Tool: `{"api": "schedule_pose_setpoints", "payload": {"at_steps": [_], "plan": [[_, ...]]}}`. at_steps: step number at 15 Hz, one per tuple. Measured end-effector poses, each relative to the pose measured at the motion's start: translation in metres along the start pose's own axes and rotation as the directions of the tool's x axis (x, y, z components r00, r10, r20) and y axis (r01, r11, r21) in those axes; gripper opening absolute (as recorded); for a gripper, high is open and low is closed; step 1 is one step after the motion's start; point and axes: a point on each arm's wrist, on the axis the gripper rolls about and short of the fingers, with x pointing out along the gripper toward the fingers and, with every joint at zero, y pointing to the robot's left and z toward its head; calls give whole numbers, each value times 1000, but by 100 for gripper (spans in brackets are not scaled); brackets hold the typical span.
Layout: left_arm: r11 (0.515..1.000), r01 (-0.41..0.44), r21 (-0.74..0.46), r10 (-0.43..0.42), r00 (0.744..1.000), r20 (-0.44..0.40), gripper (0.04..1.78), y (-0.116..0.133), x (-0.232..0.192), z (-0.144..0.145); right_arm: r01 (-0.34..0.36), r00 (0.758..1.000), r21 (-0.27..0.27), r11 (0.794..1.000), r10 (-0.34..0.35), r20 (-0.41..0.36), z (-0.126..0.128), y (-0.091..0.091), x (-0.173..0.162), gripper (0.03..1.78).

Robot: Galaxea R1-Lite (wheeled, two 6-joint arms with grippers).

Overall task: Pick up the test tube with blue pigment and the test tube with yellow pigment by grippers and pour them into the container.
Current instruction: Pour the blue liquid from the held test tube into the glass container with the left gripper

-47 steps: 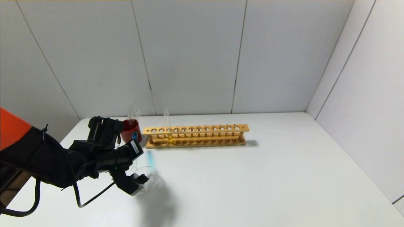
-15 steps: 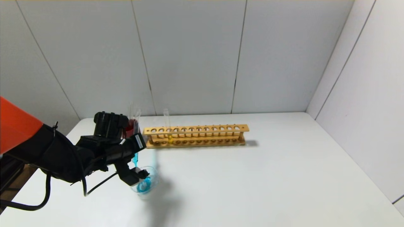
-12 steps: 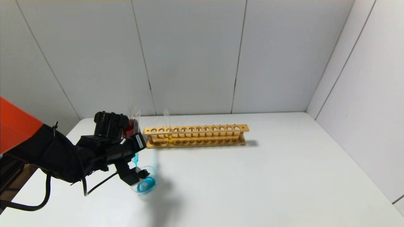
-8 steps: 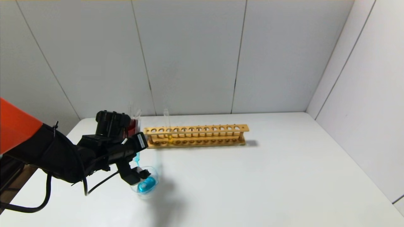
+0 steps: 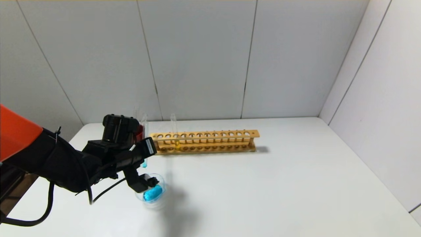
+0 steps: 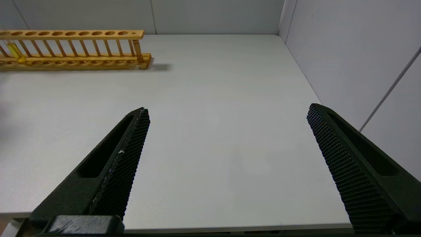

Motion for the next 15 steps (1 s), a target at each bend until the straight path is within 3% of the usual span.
{"api": "schedule_pose_setpoints", "payload": {"at_steps": [15], "plan": [[998,28,59,-25,998,-51,34,9,-13,1,0,1000,0,1000,0,0,0,0,0,175]]}}
